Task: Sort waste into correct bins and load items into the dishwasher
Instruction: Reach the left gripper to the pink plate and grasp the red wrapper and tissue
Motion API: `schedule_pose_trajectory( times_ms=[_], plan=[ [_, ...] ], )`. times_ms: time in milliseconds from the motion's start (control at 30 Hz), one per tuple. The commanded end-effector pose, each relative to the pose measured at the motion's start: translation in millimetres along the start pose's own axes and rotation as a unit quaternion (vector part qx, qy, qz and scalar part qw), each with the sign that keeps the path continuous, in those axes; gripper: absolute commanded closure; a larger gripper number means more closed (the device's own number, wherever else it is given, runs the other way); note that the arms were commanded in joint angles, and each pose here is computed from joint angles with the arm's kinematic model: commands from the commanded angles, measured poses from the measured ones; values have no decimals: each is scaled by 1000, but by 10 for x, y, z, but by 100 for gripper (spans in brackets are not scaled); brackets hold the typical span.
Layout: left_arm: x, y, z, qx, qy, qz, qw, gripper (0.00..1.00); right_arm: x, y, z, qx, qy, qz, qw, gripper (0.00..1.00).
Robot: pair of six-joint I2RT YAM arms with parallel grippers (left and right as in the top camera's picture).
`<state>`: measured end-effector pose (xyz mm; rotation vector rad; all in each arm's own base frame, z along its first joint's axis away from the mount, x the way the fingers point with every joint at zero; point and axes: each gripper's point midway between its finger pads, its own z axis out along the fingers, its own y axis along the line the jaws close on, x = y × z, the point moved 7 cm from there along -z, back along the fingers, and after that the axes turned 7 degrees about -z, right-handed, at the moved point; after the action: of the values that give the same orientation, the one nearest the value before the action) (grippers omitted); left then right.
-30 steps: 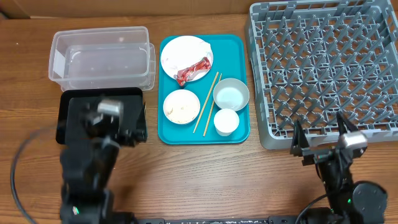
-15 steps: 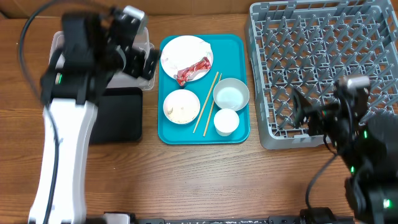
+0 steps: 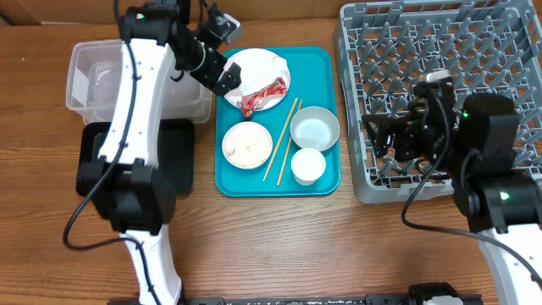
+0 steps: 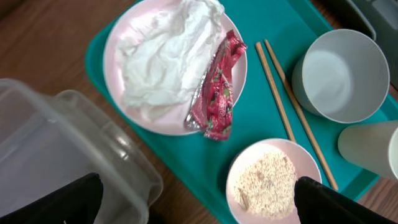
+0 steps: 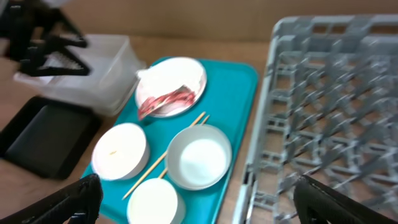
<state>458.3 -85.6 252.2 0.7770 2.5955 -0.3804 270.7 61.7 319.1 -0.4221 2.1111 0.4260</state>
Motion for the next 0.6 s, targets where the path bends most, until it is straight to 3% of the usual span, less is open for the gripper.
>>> schedule_pose_trajectory(
  times_ms=[0, 333, 567],
  plan=[
    [-142, -122, 169, 54, -27, 42, 997, 0, -63, 53, -1, -31, -4, -1, 1000, 0],
    [-263, -130, 858, -68, 28, 104, 992, 1, 13, 33, 60, -33, 21, 10, 999, 0],
    [-289, -170, 1321, -89, 42, 124, 987, 0, 70, 40, 56, -34, 36, 18, 999, 0]
  ],
)
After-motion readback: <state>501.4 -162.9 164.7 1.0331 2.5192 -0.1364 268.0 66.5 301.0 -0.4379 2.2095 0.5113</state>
